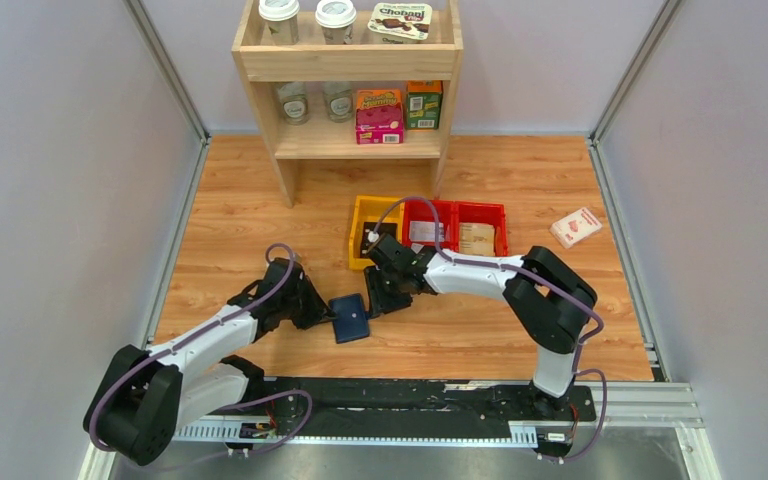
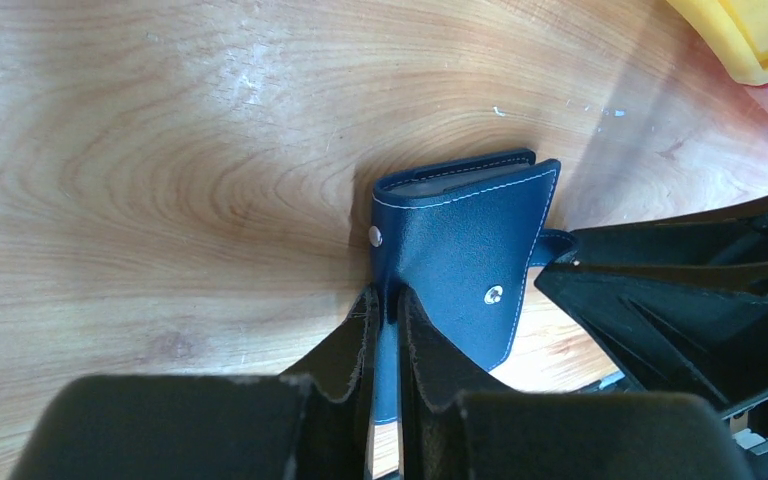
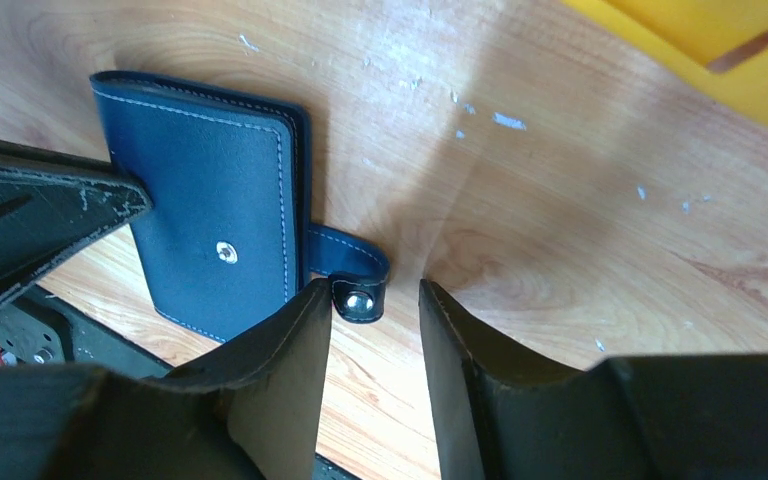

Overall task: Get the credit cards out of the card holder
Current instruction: Open the card holder at the center of the board.

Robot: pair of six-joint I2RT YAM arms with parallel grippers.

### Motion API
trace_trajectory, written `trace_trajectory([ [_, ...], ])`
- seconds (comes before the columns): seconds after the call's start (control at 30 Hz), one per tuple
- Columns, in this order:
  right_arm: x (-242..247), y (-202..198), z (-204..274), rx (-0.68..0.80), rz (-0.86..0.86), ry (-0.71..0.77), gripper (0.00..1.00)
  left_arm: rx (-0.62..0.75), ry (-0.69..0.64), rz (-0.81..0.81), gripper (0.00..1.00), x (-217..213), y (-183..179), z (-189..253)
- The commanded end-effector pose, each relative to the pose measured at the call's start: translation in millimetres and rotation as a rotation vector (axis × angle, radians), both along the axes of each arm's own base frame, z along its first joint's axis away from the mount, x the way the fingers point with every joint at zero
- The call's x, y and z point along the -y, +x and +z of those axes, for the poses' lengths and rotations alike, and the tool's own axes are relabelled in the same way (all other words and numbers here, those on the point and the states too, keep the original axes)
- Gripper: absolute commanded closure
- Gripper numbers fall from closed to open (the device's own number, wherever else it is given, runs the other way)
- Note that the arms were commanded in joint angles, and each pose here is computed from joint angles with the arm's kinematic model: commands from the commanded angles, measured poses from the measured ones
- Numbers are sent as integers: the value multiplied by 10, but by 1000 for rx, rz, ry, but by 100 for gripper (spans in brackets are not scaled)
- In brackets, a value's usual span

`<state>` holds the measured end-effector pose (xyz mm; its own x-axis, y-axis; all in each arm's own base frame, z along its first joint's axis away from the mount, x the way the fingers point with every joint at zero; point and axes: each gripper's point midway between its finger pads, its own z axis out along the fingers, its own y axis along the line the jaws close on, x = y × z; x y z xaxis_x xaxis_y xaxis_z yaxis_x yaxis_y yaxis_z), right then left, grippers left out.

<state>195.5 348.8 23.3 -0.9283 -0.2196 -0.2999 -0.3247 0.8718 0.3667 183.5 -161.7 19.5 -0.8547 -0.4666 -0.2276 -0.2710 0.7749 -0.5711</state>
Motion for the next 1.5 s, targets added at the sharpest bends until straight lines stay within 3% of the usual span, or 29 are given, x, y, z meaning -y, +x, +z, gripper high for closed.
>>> trace_trajectory([
  [0.0, 10, 98, -49, 9, -32, -40, 55, -46, 123, -23, 89, -187, -110, -141],
  [0.27, 379, 309, 156, 155, -136, -163, 45, -30, 158, -44, 88, -231, -94, -72],
  [0.5, -44, 182, 364, 124, -22, 33, 42, -28, 161, -59, 88, -223, -92, -61],
  [0.67, -148, 184, 327, 105, 1, 20, 42, -29, 161, -62, 88, -221, -94, -55],
  [0.93, -96, 120, 93, 59, 25, -57, 53, -20, 162, -72, 88, -204, -77, -28],
  [1.07, -85, 80, 82, 49, 35, -38, 73, -22, 178, -86, 88, -207, -85, 6],
  [1.2, -177, 22, 177, 13, 47, 108, 100, 0, 221, -105, 72, -210, -77, 136],
  [1.3, -242, -7, 285, -9, 51, 230, 100, 43, 249, -103, 54, -190, -19, 322],
  [1.4, -280, -22, 401, 5, 55, 302, 100, 77, 283, -112, 47, -144, 9, 451],
  [1.43, -301, -36, 446, 8, 62, 323, 100, 90, 278, -119, 30, -83, 25, 511],
  [1.47, -307, -46, 494, 11, 63, 339, 100, 95, 285, -117, 30, -71, 38, 521],
])
